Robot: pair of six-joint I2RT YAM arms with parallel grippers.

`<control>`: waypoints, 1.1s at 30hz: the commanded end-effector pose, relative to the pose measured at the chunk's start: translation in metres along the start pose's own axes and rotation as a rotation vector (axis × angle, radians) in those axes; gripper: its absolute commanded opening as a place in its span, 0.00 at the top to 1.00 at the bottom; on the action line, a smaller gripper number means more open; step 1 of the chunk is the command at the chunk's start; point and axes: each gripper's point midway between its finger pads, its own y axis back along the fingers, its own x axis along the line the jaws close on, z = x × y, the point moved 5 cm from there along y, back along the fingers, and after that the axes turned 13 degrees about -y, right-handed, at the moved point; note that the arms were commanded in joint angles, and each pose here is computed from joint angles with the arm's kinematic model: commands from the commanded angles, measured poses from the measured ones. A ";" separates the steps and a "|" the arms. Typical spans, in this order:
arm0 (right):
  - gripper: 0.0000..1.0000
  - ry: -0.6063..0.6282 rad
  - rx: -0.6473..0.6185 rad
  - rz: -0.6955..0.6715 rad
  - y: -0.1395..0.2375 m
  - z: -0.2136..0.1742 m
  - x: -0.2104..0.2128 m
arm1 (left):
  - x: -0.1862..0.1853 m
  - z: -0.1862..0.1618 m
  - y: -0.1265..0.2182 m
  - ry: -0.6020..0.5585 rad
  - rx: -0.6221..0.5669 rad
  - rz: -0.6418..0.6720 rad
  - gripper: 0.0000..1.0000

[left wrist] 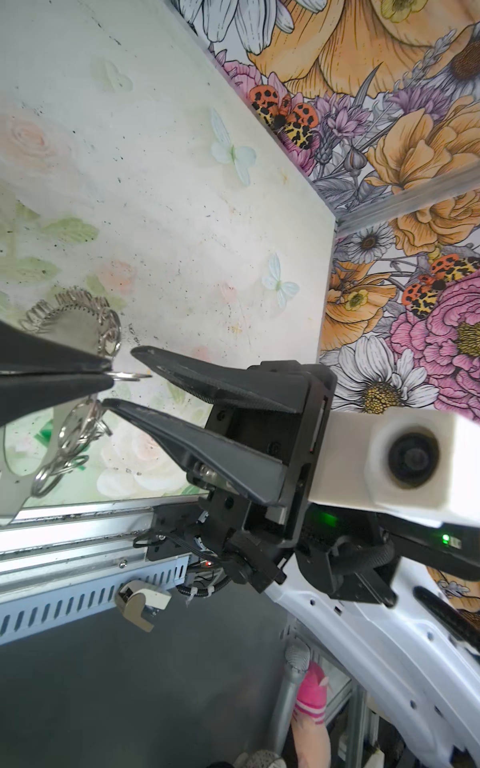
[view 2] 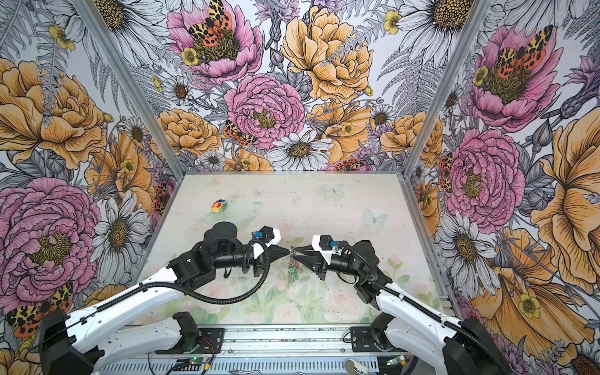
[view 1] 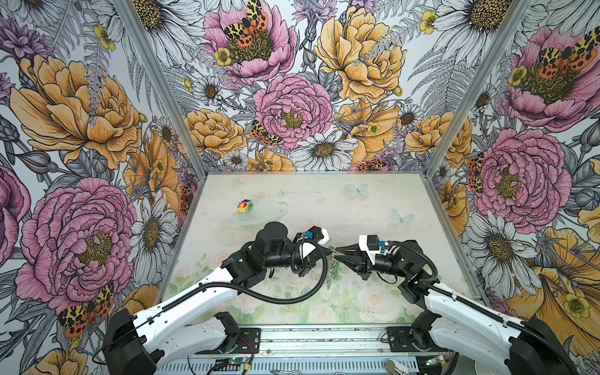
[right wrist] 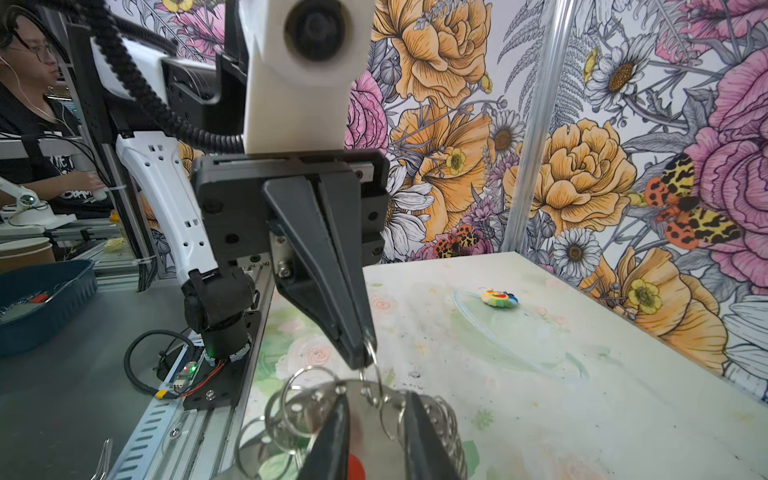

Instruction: Put the keys on the keyring

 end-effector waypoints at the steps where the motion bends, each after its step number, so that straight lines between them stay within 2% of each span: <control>1: 0.77 -0.006 0.047 -0.009 -0.002 -0.001 -0.004 | -0.006 -0.014 -0.001 -0.033 0.150 -0.033 1.00; 5: 0.78 -0.022 0.060 0.029 -0.003 -0.003 0.000 | -0.008 -0.012 -0.001 -0.055 0.176 -0.050 1.00; 10: 0.85 -0.065 0.104 0.079 -0.006 -0.007 0.002 | -0.009 -0.010 0.000 -0.067 0.172 -0.058 1.00; 17: 0.88 -0.104 0.131 0.133 -0.011 -0.009 0.003 | -0.011 -0.010 0.001 -0.070 0.171 -0.068 1.00; 33: 0.93 -0.117 0.148 0.132 -0.013 -0.016 0.001 | -0.006 -0.004 0.007 -0.098 0.138 -0.001 1.00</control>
